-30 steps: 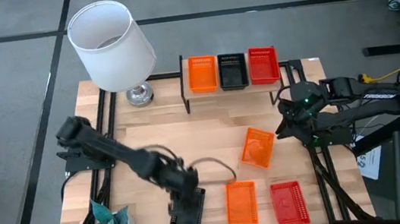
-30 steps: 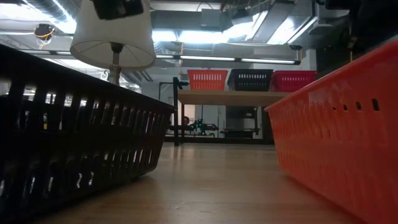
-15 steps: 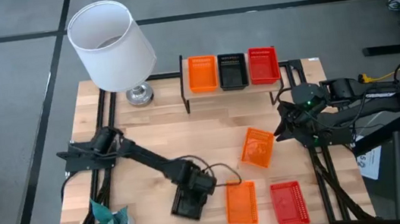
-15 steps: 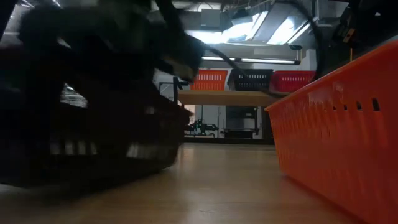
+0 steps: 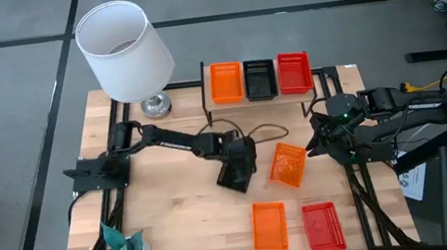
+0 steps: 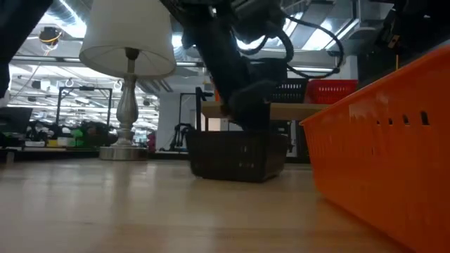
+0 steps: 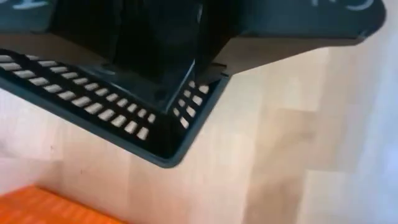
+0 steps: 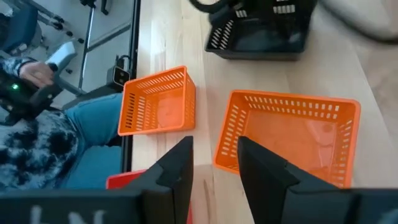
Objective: Stack baskets on shelf by color
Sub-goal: Stack the black bin on the black bin on the shelf
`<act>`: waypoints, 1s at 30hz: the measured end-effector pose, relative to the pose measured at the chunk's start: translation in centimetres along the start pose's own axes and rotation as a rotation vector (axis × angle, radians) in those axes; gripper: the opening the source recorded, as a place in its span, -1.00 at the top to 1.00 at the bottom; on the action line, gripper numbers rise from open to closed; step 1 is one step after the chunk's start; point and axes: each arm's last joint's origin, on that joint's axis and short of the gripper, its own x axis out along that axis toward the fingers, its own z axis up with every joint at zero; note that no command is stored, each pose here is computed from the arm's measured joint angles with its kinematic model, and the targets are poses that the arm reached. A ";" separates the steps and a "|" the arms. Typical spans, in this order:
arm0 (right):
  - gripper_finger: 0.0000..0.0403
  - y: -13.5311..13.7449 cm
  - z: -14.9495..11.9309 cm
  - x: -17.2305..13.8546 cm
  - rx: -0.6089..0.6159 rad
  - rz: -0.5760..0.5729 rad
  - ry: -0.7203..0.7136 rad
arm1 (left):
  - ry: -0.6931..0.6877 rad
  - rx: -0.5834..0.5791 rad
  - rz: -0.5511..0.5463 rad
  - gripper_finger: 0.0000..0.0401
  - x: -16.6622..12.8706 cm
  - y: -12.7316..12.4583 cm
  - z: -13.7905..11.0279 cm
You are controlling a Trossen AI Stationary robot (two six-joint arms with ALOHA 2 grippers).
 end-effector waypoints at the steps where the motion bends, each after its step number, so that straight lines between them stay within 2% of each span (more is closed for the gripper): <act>1: 0.39 0.0 0.0 0.0 0.002 0.000 0.000 | -0.007 0.008 0.000 0.59 -0.6 0.2 0.3; 3: 0.39 0.0 0.0 0.0 0.001 0.001 -0.002 | -0.067 0.027 -0.027 0.61 -2.1 0.2 1.7; 7: 0.39 0.1 0.2 0.1 -0.005 0.007 -0.015 | -0.156 0.084 -0.085 0.65 -7.4 -1.0 4.4; 11: 0.39 0.3 0.9 0.3 -0.018 0.020 -0.062 | -0.124 0.164 -0.113 0.66 -13.2 -2.3 5.1; 14: 0.39 0.6 1.6 0.8 -0.023 0.043 -0.092 | -0.057 0.189 -0.135 0.66 -17.1 -3.0 4.1; 17: 0.39 0.9 2.3 1.7 -0.041 0.063 -0.105 | 0.024 0.189 -0.149 0.66 -19.8 -3.6 2.6; 19: 0.39 1.0 2.8 2.7 -0.048 0.026 -0.122 | 0.066 0.177 -0.144 0.66 -21.4 -3.9 1.7; 24: 0.39 0.8 4.0 6.3 -0.083 -0.185 -0.148 | 0.176 0.158 -0.013 0.66 -24.1 -4.7 -0.8; 27: 0.39 1.1 4.1 8.4 -0.128 -0.183 -0.113 | 0.176 0.182 0.069 0.66 -25.1 -5.2 -1.6; 30: 0.39 2.0 4.2 10.2 -0.199 -0.169 -0.118 | 0.206 0.191 0.088 0.66 -25.9 -5.6 -2.4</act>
